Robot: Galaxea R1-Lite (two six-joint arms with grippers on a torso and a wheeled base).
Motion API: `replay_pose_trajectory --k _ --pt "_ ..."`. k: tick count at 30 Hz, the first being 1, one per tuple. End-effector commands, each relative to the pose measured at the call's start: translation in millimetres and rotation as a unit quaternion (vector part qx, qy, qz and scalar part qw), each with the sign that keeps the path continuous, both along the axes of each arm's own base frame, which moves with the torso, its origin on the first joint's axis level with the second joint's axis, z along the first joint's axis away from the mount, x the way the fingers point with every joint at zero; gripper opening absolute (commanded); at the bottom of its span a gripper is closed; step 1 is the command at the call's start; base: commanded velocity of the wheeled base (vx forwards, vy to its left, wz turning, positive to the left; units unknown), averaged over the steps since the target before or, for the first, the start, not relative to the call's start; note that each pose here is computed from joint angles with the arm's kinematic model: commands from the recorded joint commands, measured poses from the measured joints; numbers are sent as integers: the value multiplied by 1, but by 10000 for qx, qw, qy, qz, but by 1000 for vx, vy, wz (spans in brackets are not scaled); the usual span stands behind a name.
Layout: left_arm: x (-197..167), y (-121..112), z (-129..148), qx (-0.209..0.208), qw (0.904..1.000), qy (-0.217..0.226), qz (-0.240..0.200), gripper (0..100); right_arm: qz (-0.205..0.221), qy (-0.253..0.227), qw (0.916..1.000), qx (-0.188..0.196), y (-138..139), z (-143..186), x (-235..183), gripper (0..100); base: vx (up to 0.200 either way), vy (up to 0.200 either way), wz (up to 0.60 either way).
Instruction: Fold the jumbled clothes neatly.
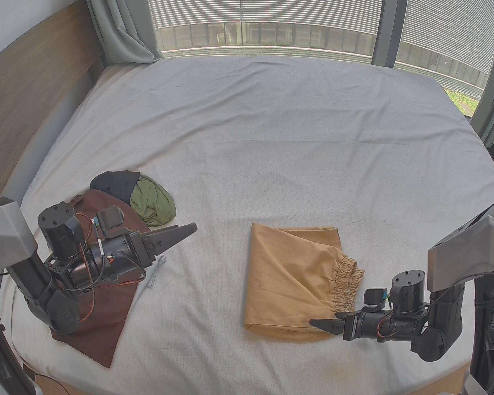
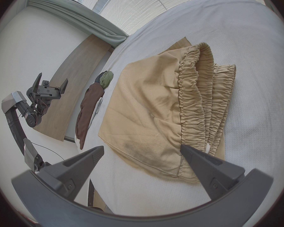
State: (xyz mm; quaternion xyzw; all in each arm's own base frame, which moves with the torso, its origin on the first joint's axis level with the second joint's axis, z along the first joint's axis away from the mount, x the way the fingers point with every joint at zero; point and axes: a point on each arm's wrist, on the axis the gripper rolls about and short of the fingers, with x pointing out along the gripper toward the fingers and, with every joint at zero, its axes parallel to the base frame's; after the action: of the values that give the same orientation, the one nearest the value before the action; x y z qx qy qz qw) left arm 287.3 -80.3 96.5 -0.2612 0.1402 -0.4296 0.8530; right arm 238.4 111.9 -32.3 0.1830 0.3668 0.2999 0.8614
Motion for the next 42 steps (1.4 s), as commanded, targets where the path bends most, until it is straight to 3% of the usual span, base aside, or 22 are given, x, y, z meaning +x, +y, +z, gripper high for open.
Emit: replay_pose_trajectory --k 1,8,9,23,28,35,42 --pt "-3 0 -2 18 10000 56 -6 100 10 -165 9998 67 -1 13 -2 100 0 0 0" --pt "-8 1 -4 112 9999 25 -17 100 32 -586 9979 259 -4 44 -11 100 0 0 0" --pt "-9 1 -7 286 9995 -124 -26 100 18 -637 9976 276 -5 47 -11 100 0 0 0" --pt "-22 5 -20 1152 9901 -802 -64 100 -152 -559 9983 26 -21 41 -13 100 0 0 0" --pt "-22 6 -28 1582 9809 -1128 -54 100 -137 -464 9988 -86 -22 34 -14 100 0 0 0" --pt "-19 15 -31 2088 9586 -1913 -292 100 -247 -468 9984 -196 -30 31 -13 100 0 0 0" --pt "-14 16 -30 2164 9541 -2059 -202 100 -257 -370 9977 -505 -39 16 -10 100 0 0 0"
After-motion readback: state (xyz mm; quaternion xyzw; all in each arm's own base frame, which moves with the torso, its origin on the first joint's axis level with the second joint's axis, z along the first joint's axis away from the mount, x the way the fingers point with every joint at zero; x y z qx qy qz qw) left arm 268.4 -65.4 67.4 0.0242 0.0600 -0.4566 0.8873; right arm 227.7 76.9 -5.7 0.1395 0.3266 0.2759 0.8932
